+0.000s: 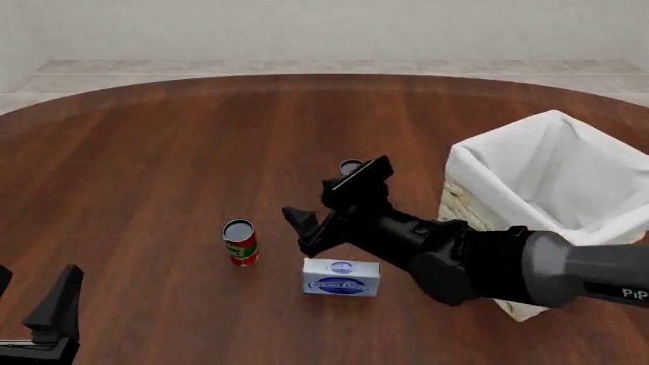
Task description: Pick up the tomato sauce, and put it in the basket.
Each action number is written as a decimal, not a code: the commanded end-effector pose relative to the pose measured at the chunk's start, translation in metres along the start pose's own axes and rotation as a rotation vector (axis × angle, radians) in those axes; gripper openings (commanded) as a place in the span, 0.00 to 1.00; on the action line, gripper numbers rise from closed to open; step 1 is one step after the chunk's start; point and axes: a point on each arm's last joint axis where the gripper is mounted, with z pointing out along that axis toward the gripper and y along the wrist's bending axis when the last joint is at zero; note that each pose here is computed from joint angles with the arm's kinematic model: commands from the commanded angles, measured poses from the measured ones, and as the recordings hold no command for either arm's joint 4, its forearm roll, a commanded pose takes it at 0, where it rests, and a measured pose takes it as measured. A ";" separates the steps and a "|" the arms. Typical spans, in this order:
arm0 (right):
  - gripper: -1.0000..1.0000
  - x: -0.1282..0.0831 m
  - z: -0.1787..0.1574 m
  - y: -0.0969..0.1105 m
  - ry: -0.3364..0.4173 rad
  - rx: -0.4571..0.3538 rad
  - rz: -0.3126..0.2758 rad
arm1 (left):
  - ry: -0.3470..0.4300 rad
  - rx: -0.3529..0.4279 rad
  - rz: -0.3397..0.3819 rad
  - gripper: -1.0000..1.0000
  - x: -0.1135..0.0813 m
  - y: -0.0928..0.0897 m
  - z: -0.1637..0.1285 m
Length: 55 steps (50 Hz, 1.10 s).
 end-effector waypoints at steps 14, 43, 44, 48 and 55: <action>1.00 0.020 0.048 0.025 0.058 -0.061 0.001 | 0.000 0.000 0.000 1.00 0.000 0.000 0.000; 1.00 0.043 0.082 0.032 0.091 -0.073 0.000 | 0.000 0.000 0.000 1.00 0.000 0.000 0.000; 1.00 0.044 0.083 0.032 0.092 -0.073 0.001 | 0.000 0.000 0.000 1.00 0.000 0.000 0.000; 1.00 0.046 0.089 0.035 0.097 -0.079 0.001 | 0.000 0.000 0.000 1.00 0.000 0.000 0.000; 1.00 0.048 0.097 0.038 0.100 -0.083 0.001 | 0.000 0.000 0.000 1.00 0.000 0.000 0.000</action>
